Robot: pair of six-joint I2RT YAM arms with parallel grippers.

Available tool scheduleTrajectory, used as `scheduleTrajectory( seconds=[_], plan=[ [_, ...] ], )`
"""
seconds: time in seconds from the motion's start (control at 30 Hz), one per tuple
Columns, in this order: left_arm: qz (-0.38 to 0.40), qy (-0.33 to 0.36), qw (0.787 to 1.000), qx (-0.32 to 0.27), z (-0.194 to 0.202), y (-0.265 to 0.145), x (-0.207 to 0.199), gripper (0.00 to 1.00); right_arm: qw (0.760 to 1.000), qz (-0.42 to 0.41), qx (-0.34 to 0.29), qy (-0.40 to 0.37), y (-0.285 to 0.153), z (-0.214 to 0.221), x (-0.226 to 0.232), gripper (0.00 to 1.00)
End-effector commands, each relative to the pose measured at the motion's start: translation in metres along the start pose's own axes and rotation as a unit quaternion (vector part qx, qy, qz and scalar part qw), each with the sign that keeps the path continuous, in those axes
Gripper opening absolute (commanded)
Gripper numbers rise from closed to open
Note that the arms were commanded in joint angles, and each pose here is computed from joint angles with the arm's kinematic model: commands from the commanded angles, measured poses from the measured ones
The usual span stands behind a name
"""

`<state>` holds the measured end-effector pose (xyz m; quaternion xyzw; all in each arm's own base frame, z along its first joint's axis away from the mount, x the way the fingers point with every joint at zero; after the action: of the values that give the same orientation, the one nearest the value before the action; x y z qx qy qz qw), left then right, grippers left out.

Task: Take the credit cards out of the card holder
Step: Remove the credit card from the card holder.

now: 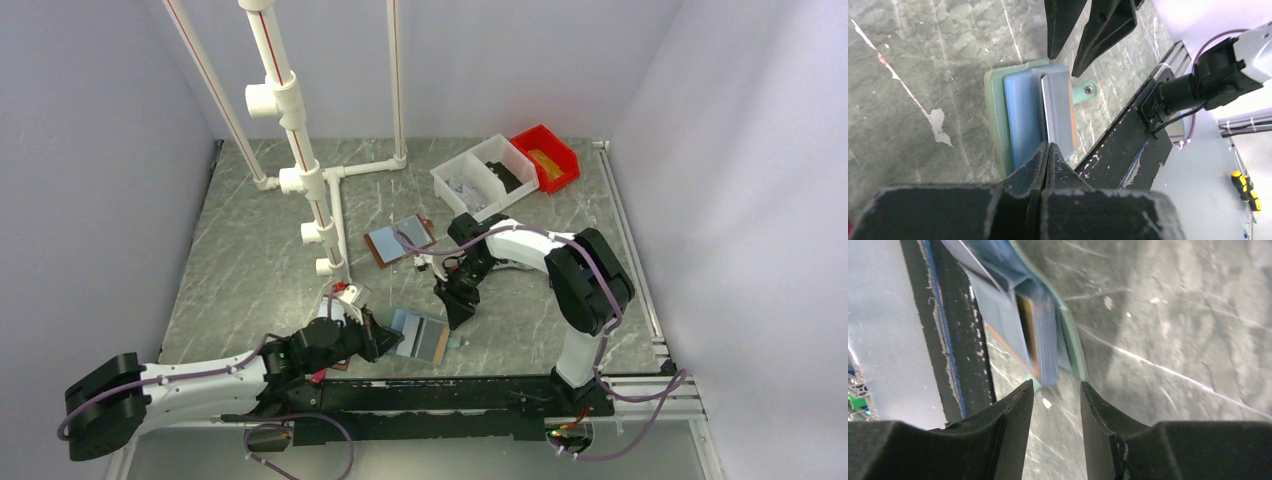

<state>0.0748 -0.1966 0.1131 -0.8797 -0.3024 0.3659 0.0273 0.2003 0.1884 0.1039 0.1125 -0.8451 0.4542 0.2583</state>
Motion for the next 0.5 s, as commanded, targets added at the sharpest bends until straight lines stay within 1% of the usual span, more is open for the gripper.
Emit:
scheduleTrajectory(
  seconds=[0.0,0.13,0.3,0.37,0.47],
  plan=[
    [-0.027,-0.035,0.999,-0.021,-0.006,-0.006,0.0,0.0,0.999,0.035,-0.014,0.005,-0.012,-0.007,-0.01,0.43],
    [-0.037,-0.06,0.997,-0.032,-0.008,-0.012,0.001,0.0,0.999,0.033,-0.025,-0.004,-0.017,-0.009,-0.007,0.44],
    [-0.016,-0.058,0.997,-0.039,-0.013,-0.015,-0.005,0.0,0.998,0.033,-0.042,-0.015,-0.024,-0.011,-0.004,0.44],
    [-0.006,-0.052,0.998,-0.037,-0.015,-0.014,-0.008,0.0,0.998,0.027,-0.059,-0.021,-0.031,-0.014,0.0,0.44],
    [0.011,-0.043,0.998,-0.039,-0.019,-0.011,-0.014,0.0,0.994,0.003,-0.1,-0.039,-0.042,-0.018,0.009,0.44]
  ],
)
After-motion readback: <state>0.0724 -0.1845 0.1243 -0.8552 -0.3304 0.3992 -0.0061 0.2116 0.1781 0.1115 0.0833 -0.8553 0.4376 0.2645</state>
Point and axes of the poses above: each gripper's point midway between its finger pads, its own y axis out along the fingers, its own x axis along the line the jaws close on, z = x × y, the point moved 9 cm from there along -y, back along the fingers
